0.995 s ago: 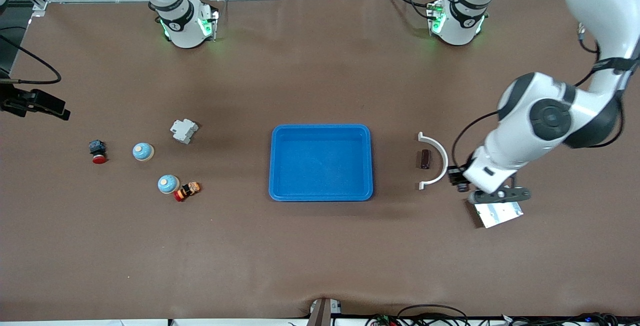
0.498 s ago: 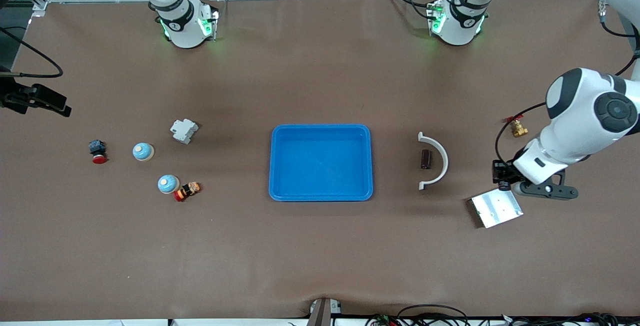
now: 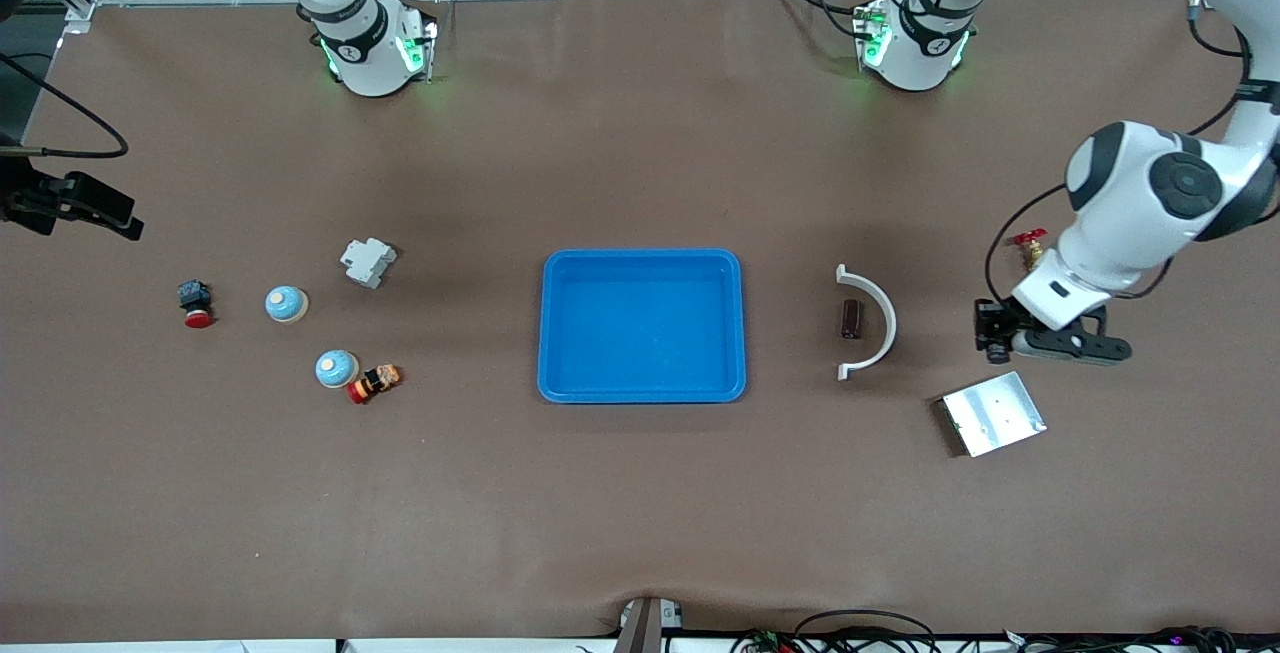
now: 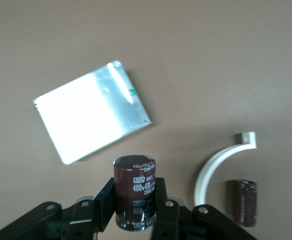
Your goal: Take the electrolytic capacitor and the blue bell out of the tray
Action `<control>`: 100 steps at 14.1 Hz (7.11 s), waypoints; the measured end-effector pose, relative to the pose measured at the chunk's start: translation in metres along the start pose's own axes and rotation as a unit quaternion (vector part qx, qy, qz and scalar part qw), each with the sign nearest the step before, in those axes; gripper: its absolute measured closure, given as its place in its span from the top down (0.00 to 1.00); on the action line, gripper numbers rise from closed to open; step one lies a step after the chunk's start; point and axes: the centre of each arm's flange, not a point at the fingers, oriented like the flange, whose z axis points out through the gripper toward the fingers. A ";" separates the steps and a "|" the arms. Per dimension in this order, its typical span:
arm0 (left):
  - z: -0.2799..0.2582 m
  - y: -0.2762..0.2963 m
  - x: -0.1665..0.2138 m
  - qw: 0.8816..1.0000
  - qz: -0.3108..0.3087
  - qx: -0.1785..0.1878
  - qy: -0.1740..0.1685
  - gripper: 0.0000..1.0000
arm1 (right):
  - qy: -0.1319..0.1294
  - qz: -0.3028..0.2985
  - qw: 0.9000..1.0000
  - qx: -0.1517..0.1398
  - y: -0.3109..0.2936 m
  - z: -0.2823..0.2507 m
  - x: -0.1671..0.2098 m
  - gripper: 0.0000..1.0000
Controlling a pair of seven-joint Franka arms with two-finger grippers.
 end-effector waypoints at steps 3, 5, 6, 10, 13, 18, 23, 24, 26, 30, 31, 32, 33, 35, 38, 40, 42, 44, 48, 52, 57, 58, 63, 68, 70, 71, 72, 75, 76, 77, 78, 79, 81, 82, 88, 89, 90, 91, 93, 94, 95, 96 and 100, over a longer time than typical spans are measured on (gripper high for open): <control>0.015 0.020 -0.025 1.000 -0.007 -0.001 0.019 0.35 | 0.004 0.001 1.000 0.000 0.001 -0.001 0.001 1.00; 0.022 0.026 -0.034 1.000 -0.013 0.014 0.022 0.35 | 0.009 0.003 1.000 0.000 0.003 -0.002 0.002 1.00; 0.026 0.029 -0.038 0.999 -0.013 0.020 0.022 0.35 | 0.011 0.002 1.000 0.000 0.004 -0.003 0.002 1.00; 0.054 0.025 -0.053 1.000 -0.015 0.017 -0.011 0.35 | 0.025 -0.001 1.000 0.003 0.003 -0.005 0.005 1.00; 0.079 0.040 -0.059 0.998 -0.018 0.017 -0.053 0.35 | 0.026 0.000 1.000 0.010 0.002 -0.004 0.006 1.00; 0.094 0.059 -0.062 0.997 -0.017 0.021 -0.072 0.35 | 0.022 0.001 1.000 0.011 0.002 -0.002 0.005 1.00; 0.112 0.026 -0.068 0.996 -0.013 0.043 -0.076 0.35 | 0.016 0.002 1.000 0.012 0.004 0.002 0.004 1.00; 0.116 0.022 -0.070 0.996 -0.013 0.043 -0.078 0.35 | 0.015 0.004 1.000 0.012 0.006 0.003 0.004 1.00; 0.124 0.020 -0.072 0.996 -0.015 0.037 -0.083 0.35 | 0.014 0.006 1.000 0.012 0.008 0.004 0.004 1.00; 0.124 0.020 -0.071 0.996 -0.016 0.037 -0.082 0.35 | 0.015 0.004 1.000 0.014 0.006 0.003 0.004 1.00; 0.124 0.020 -0.071 0.996 -0.016 0.037 -0.082 0.35 | 0.015 0.004 1.000 0.014 0.006 0.003 0.004 1.00; 0.124 0.020 -0.070 0.996 -0.016 0.037 -0.082 0.42 | 0.015 0.004 1.000 0.014 0.006 0.003 0.004 1.00; 0.124 0.020 -0.070 0.996 -0.016 0.036 -0.082 0.51 | 0.015 0.004 1.000 0.014 0.006 0.003 0.004 1.00; 0.124 0.019 -0.069 0.996 -0.016 0.037 -0.081 0.70 | 0.015 0.004 1.000 0.014 0.006 0.003 0.004 1.00; 0.120 0.015 -0.063 0.996 -0.020 0.039 -0.074 0.99 | 0.015 0.004 1.000 0.014 0.006 0.003 0.004 1.00; 0.116 0.010 -0.056 0.997 -0.023 0.043 -0.067 1.00 | 0.015 0.004 1.000 0.015 0.006 0.003 0.004 1.00; 0.113 0.008 -0.052 0.997 -0.025 0.045 -0.062 1.00 | 0.015 0.004 1.000 0.015 0.006 0.003 0.004 1.00; 0.110 0.006 -0.048 0.997 -0.026 0.047 -0.058 1.00 | 0.015 0.004 1.000 0.015 0.006 0.003 0.004 1.00; 0.107 0.004 -0.042 0.997 -0.028 0.048 -0.052 1.00 | 0.015 0.004 1.000 0.015 0.006 0.004 0.004 1.00; 0.099 0.013 -0.034 0.998 -0.025 0.045 -0.041 1.00 | 0.015 0.003 1.000 0.015 0.004 0.004 0.004 1.00; 0.078 0.034 -0.016 0.998 -0.051 0.029 -0.020 1.00 | 0.014 0.002 1.000 0.015 0.003 0.004 0.004 1.00; 0.070 0.042 -0.010 0.998 -0.054 0.023 -0.014 1.00 | 0.014 0.002 1.000 0.015 0.003 0.004 0.004 1.00; 0.029 0.075 0.011 0.999 -0.041 0.027 0.010 1.00 | 0.014 0.002 1.000 0.015 0.003 0.004 0.004 1.00; -0.003 0.093 0.033 0.998 -0.054 0.025 0.015 1.00 | 0.014 0.002 1.000 0.015 0.003 0.004 0.004 1.00; -0.014 0.092 0.040 0.998 -0.056 0.039 0.012 1.00 | 0.014 0.002 1.000 0.015 0.003 0.004 0.004 1.00; -0.019 0.090 0.044 0.997 -0.058 0.045 0.011 1.00 | 0.014 0.002 1.000 0.015 0.003 0.004 0.004 1.00; -0.023 0.088 0.049 0.997 -0.061 0.050 0.010 1.00 | 0.014 0.002 1.000 0.015 0.003 0.004 0.004 1.00; -0.036 0.082 0.060 0.997 -0.064 0.048 0.002 1.00 | 0.014 0.002 1.000 0.015 0.003 0.004 0.004 1.00; -0.040 0.078 0.063 0.997 -0.052 0.049 -0.008 1.00 | 0.014 0.002 1.000 0.015 0.003 0.004 0.004 1.00; -0.046 0.073 0.067 0.998 -0.038 0.050 -0.020 1.00 | 0.014 0.002 1.000 0.015 0.003 0.004 0.004 1.00; -0.053 0.068 0.072 0.998 -0.031 0.049 -0.028 1.00 | 0.014 0.002 1.000 0.015 0.003 0.004 0.004 1.00; -0.061 0.063 0.077 0.998 -0.028 0.049 -0.032 1.00 | 0.014 0.002 1.000 0.015 0.003 0.004 0.004 1.00; -0.074 0.058 0.086 0.998 -0.029 0.053 -0.035 1.00 | 0.014 0.002 1.000 0.015 0.003 0.004 0.004 1.00; -0.080 0.057 0.089 0.997 -0.031 0.054 -0.036 1.00 | 0.014 0.002 1.000 0.015 0.003 0.004 0.004 1.00; -0.118 0.058 0.101 0.996 -0.032 0.058 -0.052 1.00 | 0.014 0.002 1.000 0.015 0.003 0.004 0.004 1.00; -0.123 0.058 0.102 0.996 -0.025 0.061 -0.060 1.00 | 0.014 0.002 1.000 0.015 0.003 0.004 0.004 1.00; -0.128 0.059 0.102 0.995 -0.022 0.064 -0.068 1.00 | 0.014 0.003 1.000 0.015 0.004 0.004 0.004 1.00; -0.134 0.060 0.102 0.995 -0.022 0.068 -0.076 1.00 | 0.013 0.003 1.000 0.015 0.004 0.004 0.004 1.00; -0.146 0.064 0.105 0.993 -0.019 0.069 -0.088 1.00 | 0.013 0.004 1.000 0.015 0.005 0.004 0.004 1.00; -0.148 0.066 0.109 0.992 -0.020 0.073 -0.097 1.00 | 0.013 0.004 1.000 0.015 0.005 0.004 0.004 1.00; -0.150 0.069 0.116 0.991 -0.022 0.077 -0.107 1.00 | 0.013 0.004 1.000 0.015 0.005 0.004 0.004 1.00; -0.153 0.073 0.124 0.990 -0.025 0.078 -0.112 1.00 | 0.013 0.004 1.000 0.015 0.005 0.005 0.004 1.00; -0.191 0.066 0.134 0.992 -0.012 0.054 -0.113 1.00 | 0.013 0.004 1.000 0.015 0.005 0.005 0.004 1.00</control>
